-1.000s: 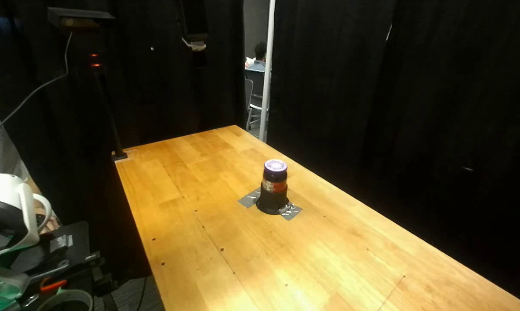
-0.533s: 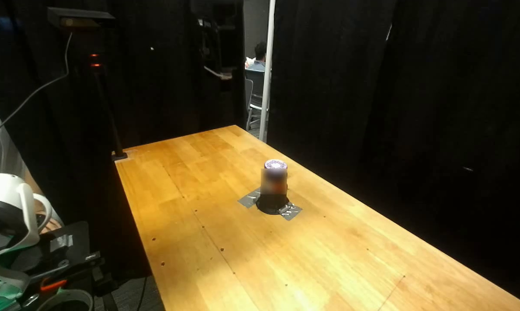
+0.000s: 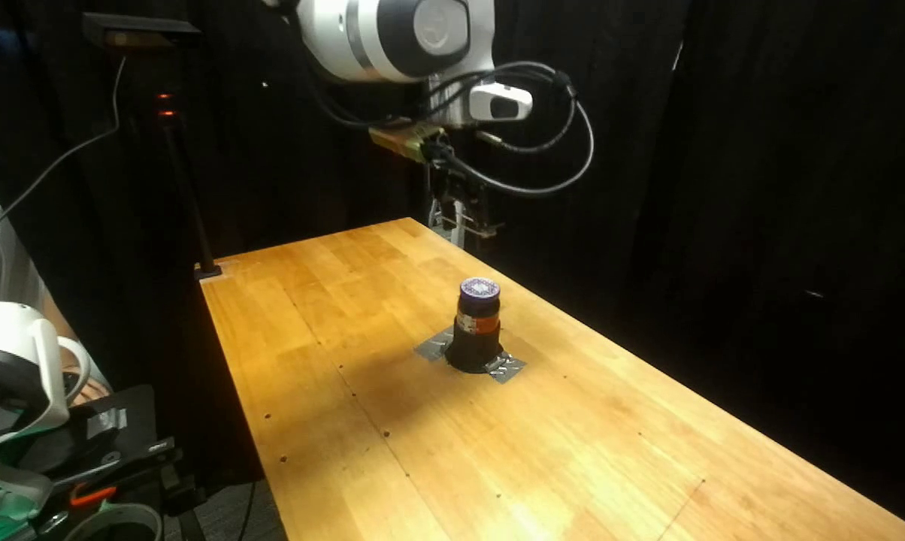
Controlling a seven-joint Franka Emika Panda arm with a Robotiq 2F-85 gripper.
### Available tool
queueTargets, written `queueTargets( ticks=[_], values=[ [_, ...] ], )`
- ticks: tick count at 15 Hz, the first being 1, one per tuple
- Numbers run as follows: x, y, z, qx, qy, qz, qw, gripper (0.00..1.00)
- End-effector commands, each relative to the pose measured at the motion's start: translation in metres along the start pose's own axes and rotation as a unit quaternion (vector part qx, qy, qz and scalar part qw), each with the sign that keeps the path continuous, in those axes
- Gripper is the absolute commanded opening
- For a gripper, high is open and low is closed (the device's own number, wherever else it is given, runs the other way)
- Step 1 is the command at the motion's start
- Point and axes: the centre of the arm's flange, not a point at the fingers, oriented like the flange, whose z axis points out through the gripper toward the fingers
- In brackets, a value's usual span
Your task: Place the rubber band over the brown cup
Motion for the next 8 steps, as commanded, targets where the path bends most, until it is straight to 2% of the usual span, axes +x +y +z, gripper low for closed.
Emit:
queueTargets(
  ticks=[1, 4, 8],
  values=[
    [0.054, -0.015, 0.049, 0.013, 0.017, -0.01, 0.9997, 1.0],
    [0.065, -0.018, 0.083, 0.019, 0.017, -0.013, 0.9996, 1.0],
    [0.074, -0.012, 0.106, 0.014, 0.01, -0.011, 0.9998, 1.0]
  ],
)
